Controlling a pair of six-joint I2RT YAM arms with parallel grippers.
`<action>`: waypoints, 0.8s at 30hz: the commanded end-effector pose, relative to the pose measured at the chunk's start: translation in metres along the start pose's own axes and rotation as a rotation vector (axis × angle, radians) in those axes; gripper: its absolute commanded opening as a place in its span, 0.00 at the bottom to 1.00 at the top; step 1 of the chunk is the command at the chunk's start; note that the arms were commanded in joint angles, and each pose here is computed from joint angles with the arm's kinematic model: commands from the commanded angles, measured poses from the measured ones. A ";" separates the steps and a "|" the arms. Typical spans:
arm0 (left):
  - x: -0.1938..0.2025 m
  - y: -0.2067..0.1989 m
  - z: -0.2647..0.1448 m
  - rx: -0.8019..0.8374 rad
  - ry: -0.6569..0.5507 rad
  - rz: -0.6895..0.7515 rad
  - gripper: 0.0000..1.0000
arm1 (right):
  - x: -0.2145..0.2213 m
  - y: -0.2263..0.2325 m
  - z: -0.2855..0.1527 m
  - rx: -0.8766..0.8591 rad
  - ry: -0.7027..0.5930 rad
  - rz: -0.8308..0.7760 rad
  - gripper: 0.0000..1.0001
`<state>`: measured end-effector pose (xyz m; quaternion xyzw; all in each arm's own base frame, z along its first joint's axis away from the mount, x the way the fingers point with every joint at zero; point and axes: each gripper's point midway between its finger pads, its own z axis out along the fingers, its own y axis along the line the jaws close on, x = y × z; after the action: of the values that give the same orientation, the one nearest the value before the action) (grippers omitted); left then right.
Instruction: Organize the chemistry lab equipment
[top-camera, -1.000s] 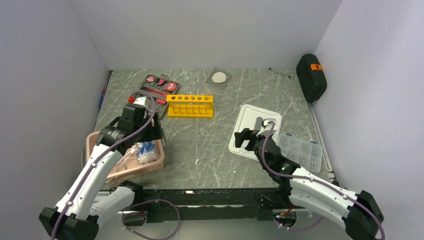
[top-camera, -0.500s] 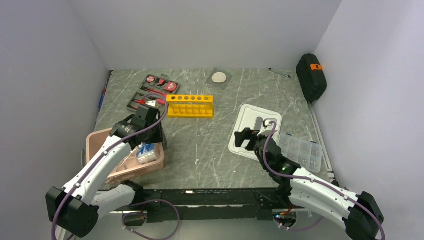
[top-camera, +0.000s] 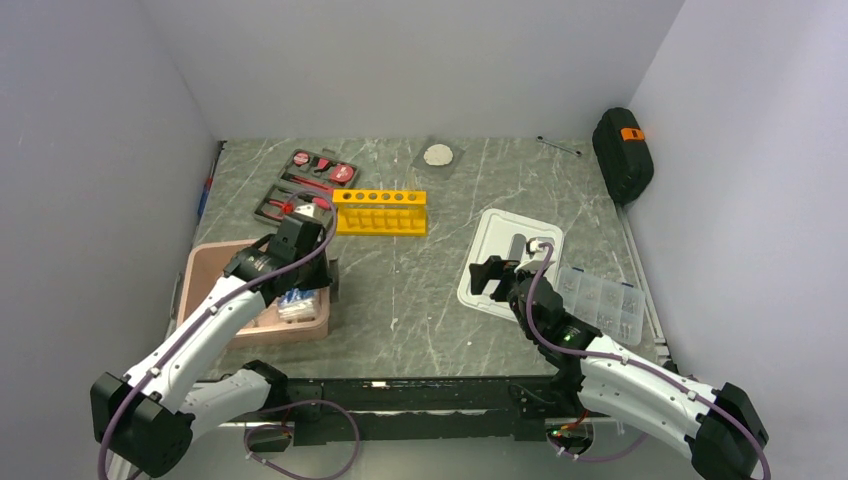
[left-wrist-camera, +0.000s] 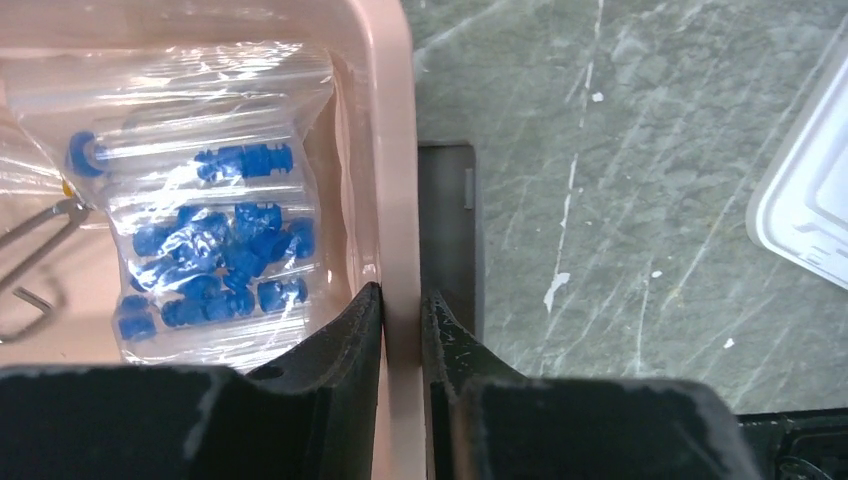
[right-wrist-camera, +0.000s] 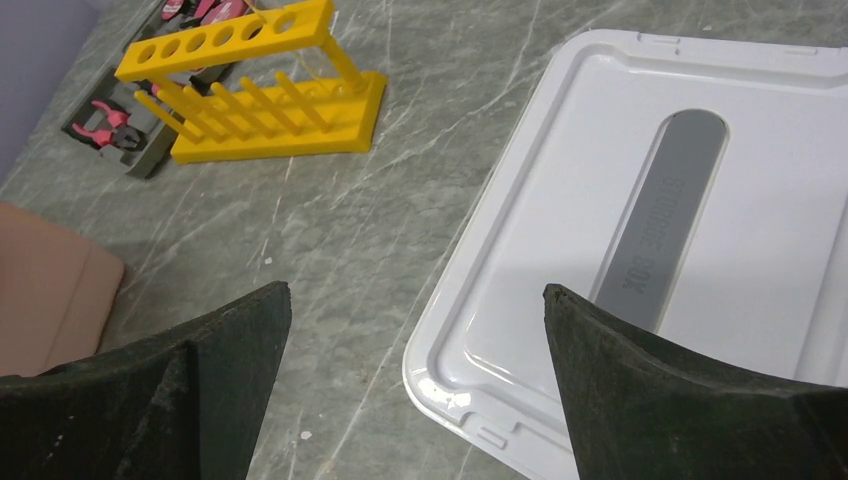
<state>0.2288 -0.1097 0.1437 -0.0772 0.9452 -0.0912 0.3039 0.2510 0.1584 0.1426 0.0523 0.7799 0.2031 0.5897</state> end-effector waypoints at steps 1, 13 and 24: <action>0.000 -0.035 -0.001 0.126 -0.007 -0.046 0.11 | -0.022 0.009 0.001 -0.006 -0.050 0.039 0.98; -0.015 -0.084 -0.020 0.278 -0.069 -0.147 0.00 | -0.021 0.007 0.000 -0.001 -0.052 0.043 0.98; -0.021 -0.154 0.002 0.379 -0.036 -0.089 0.00 | -0.023 0.002 -0.004 0.014 -0.058 0.042 0.98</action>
<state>0.2376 -0.2026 0.1474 -0.0742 0.9336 -0.1908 0.2941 0.2500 0.1559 0.1442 0.0552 0.7788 0.2019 0.5913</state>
